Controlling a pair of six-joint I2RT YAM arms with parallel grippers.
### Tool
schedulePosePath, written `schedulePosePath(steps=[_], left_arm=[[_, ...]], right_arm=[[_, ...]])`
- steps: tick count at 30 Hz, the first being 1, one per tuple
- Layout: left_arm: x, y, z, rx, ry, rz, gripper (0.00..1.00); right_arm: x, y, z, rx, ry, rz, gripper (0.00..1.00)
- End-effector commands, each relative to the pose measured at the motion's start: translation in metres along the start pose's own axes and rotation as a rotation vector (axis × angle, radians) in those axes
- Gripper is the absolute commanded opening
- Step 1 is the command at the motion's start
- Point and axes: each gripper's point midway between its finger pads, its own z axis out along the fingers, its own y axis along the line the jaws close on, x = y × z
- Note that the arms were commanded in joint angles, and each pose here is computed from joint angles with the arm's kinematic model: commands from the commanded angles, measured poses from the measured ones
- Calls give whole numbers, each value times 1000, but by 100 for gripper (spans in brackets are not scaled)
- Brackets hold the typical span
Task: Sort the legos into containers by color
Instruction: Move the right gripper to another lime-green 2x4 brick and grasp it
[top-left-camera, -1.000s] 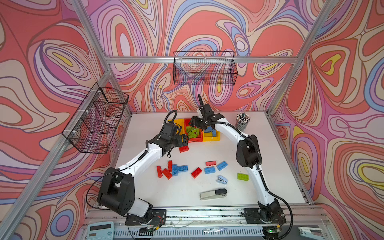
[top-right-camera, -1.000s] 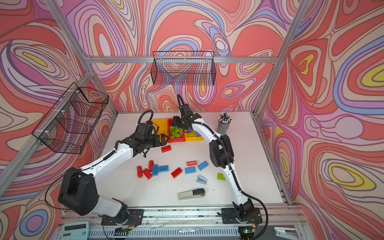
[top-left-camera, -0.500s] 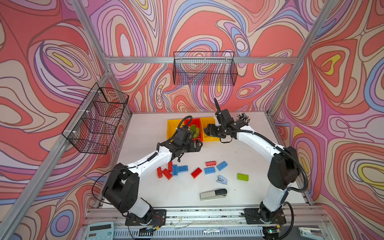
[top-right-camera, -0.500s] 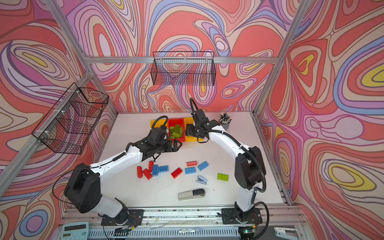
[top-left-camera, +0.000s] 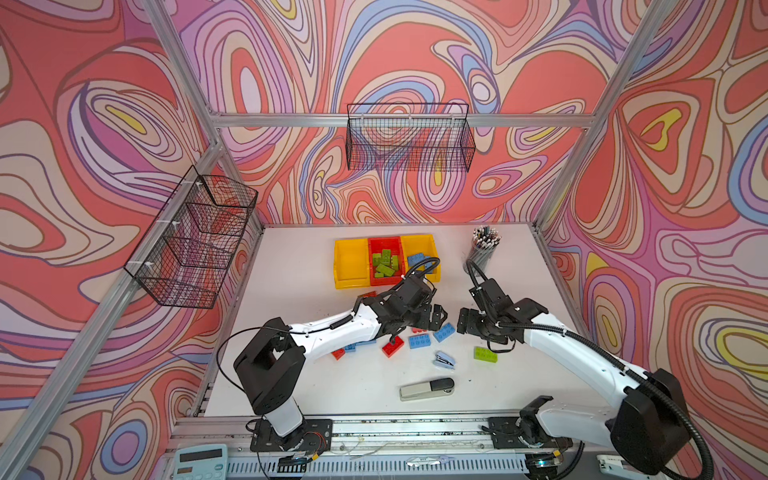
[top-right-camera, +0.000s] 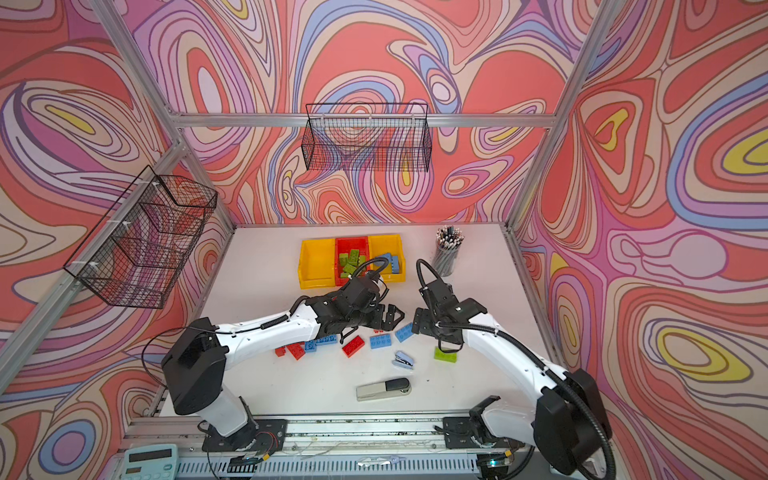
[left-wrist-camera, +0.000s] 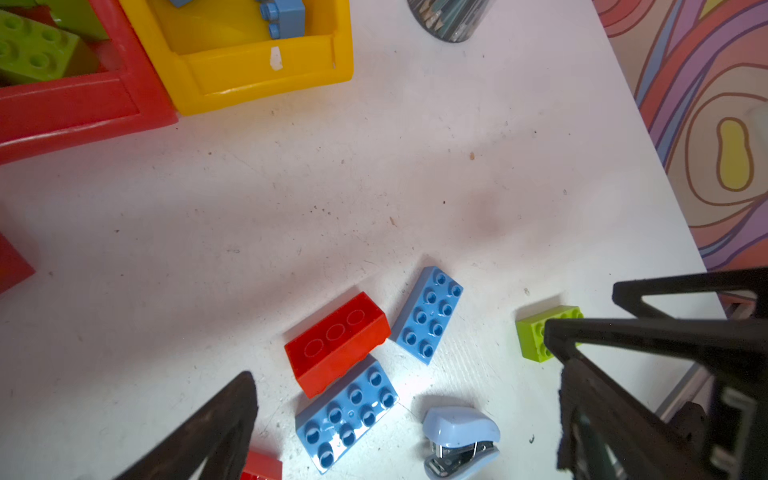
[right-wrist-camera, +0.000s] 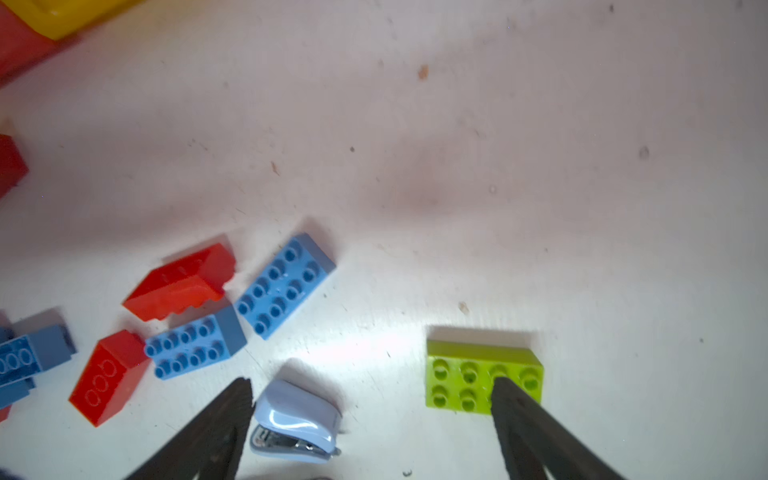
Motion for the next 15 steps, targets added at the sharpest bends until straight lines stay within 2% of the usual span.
schedulePosePath(steps=[1,4,7,15], left_arm=[[-4,-7,-4,-14,-22,-13,100],[-1,-11,-6,-21,-28,-4,100],[-2,-15,-7,-19,-34,0,100],[-10,-18,-6,-29,-57,9,100]], right_arm=[[22,-28,6,72,29,80,95],[34,-42,11,102,32,89,96],[29,-45,10,123,19,89,98],[35,-55,35,189,98,86,98]])
